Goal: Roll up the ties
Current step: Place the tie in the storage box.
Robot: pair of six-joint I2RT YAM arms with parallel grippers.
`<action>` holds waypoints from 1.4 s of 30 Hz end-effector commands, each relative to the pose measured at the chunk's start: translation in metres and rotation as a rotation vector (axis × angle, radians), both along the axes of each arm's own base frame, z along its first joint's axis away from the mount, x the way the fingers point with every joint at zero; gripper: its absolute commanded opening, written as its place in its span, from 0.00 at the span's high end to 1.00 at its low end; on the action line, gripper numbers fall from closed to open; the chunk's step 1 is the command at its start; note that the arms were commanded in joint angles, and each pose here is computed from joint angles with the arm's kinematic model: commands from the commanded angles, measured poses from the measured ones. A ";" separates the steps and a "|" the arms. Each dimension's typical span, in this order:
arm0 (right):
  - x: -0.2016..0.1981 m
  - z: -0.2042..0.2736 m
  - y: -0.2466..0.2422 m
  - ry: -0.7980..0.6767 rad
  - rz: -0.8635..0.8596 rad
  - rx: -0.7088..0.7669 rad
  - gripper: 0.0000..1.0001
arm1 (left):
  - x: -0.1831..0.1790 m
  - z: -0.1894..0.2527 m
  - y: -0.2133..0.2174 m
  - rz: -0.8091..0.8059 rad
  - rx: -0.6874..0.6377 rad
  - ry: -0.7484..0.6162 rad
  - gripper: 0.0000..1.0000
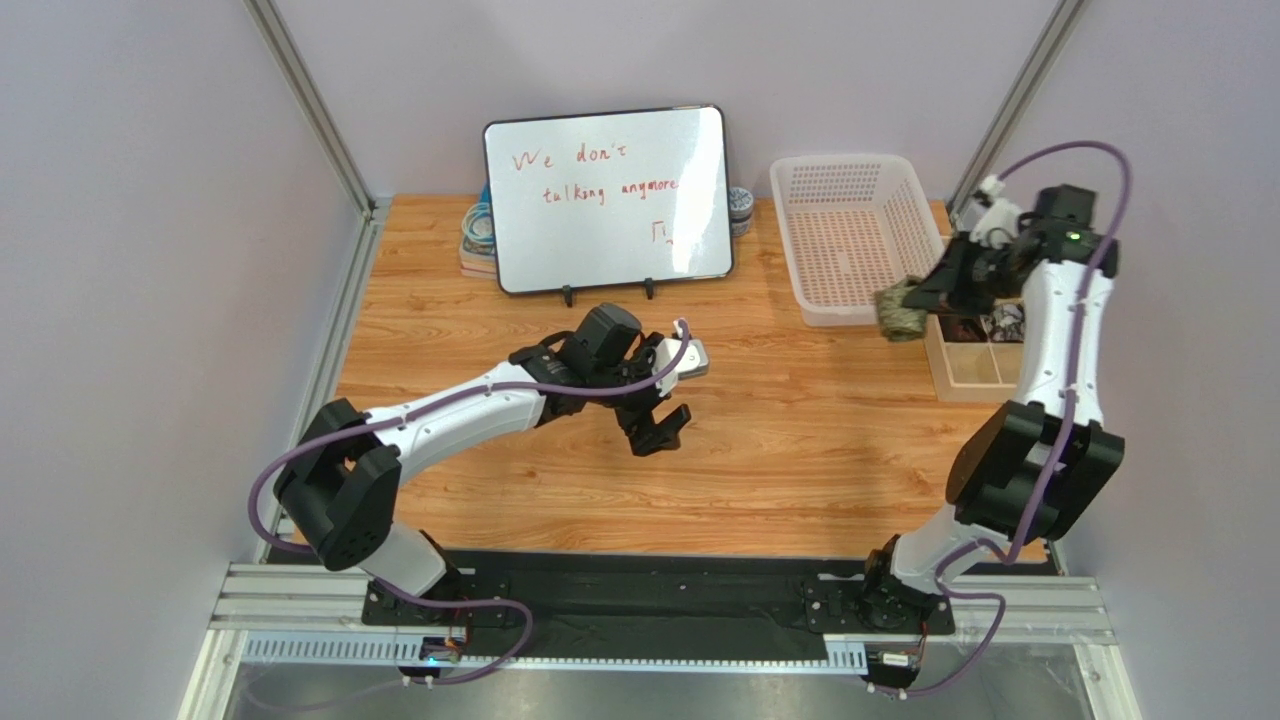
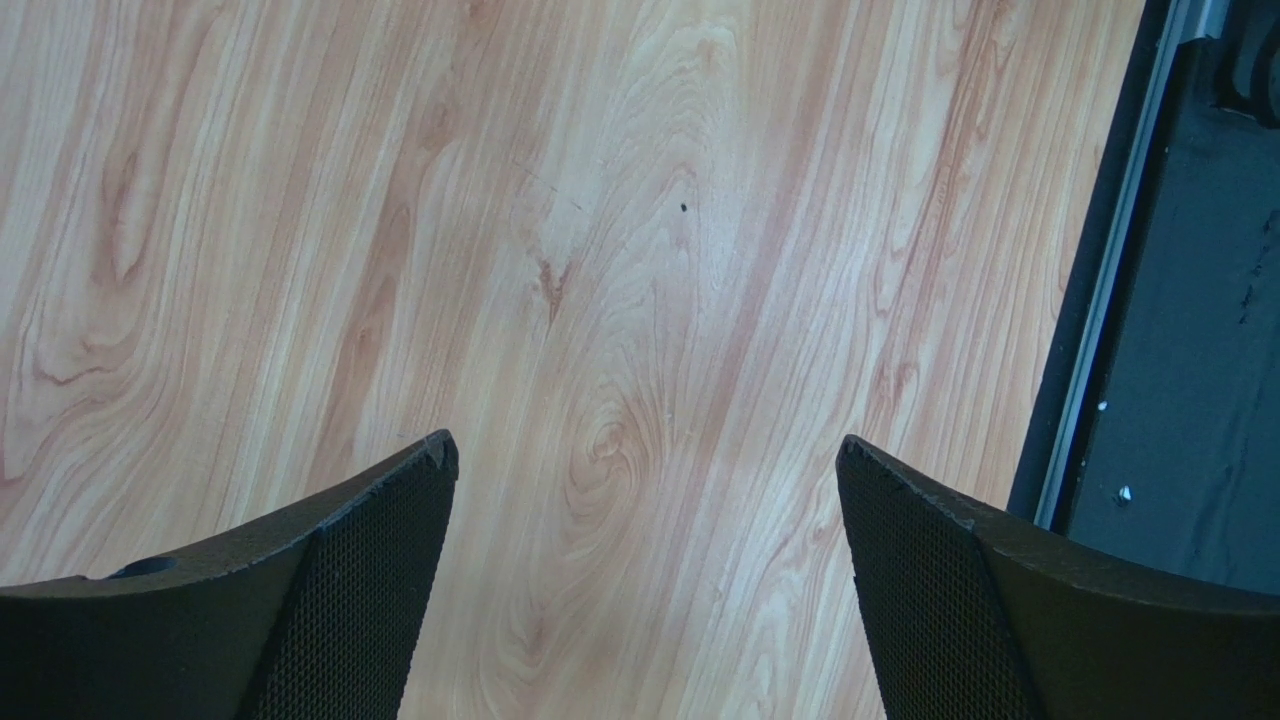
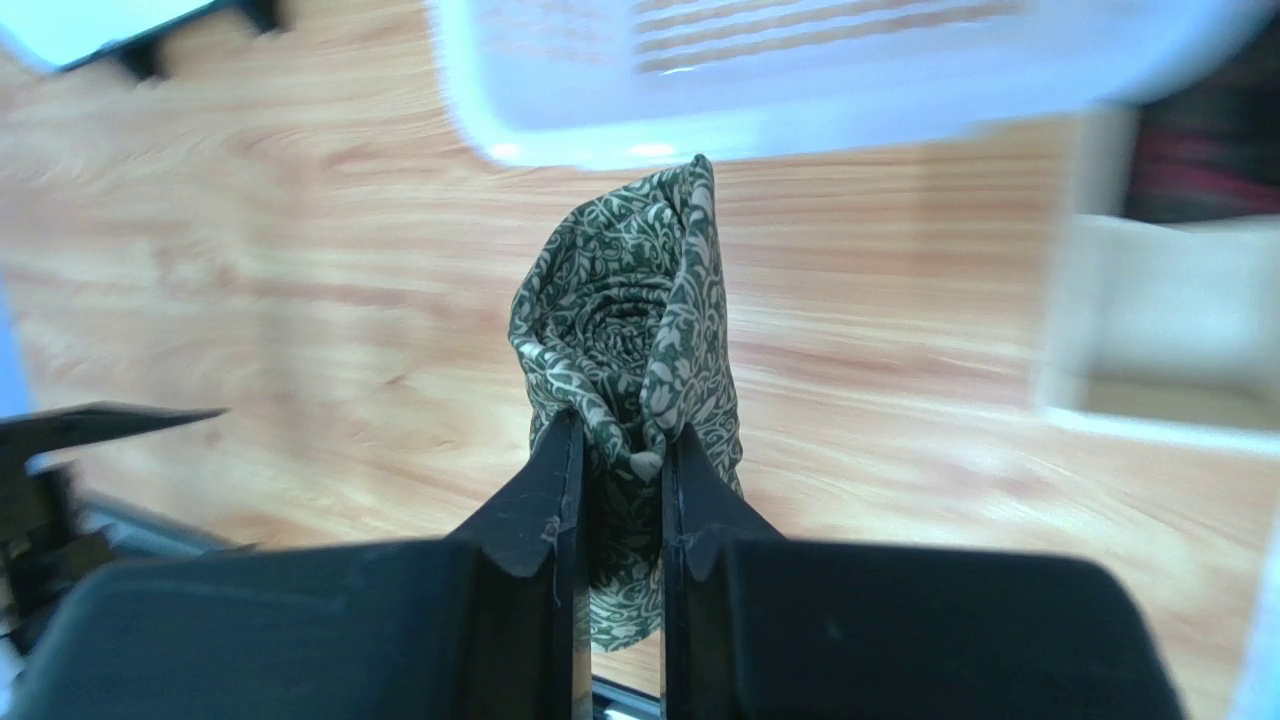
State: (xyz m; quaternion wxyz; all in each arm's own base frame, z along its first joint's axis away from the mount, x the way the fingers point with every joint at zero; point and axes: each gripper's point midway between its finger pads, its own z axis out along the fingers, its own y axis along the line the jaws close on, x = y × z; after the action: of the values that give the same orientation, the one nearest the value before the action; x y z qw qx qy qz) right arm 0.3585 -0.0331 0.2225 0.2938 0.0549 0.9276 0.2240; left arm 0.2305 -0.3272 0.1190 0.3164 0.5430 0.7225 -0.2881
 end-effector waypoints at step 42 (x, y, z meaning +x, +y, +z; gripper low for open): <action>0.020 -0.104 -0.244 0.273 -0.085 -0.603 1.00 | 0.003 0.018 0.032 0.027 0.075 0.042 0.01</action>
State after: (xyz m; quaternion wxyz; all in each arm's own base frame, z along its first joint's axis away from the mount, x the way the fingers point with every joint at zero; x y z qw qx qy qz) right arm 0.3525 -0.2703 0.1196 0.1350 0.0543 0.9864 -0.0765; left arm 0.2298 -0.2919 0.1250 0.2738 0.5391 0.7521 -0.2623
